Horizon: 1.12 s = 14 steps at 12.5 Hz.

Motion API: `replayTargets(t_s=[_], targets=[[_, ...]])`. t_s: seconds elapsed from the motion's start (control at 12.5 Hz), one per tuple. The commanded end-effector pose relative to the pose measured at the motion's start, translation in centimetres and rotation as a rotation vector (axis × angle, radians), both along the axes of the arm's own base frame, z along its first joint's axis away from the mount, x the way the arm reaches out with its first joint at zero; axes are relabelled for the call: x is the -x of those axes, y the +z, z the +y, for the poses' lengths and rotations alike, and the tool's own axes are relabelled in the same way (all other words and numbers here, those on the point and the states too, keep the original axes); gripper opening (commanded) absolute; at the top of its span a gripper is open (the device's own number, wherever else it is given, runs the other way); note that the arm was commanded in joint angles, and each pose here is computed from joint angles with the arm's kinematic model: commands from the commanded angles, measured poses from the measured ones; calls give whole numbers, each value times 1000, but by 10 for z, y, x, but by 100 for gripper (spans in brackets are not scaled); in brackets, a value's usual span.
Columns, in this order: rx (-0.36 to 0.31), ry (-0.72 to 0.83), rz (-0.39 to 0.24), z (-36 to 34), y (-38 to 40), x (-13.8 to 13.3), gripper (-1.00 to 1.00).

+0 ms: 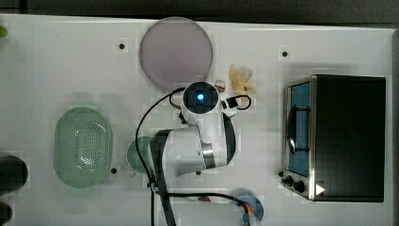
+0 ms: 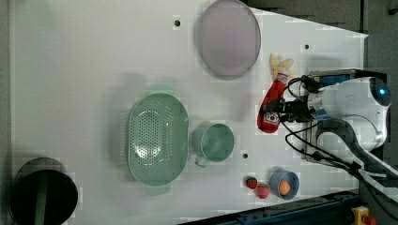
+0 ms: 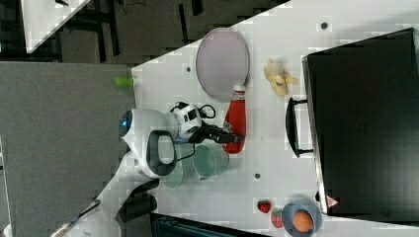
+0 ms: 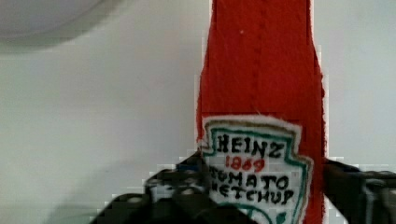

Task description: Pick ketchup from strainer and place it on the table

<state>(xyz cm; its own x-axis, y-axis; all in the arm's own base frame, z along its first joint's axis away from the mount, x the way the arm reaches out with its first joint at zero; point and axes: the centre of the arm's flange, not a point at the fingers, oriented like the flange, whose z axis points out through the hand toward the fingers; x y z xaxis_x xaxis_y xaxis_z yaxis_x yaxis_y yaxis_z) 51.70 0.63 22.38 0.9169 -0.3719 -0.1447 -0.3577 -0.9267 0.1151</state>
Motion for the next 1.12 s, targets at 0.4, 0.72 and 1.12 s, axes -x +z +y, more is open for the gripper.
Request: replayTargets(t_s=[0.4, 0.72, 1.12], targets=[[65, 13, -245, -16, 108, -49, 100], [79, -86, -213, -6, 217, -57, 100], [-43, -248, -200, 8, 317, -58, 100]])
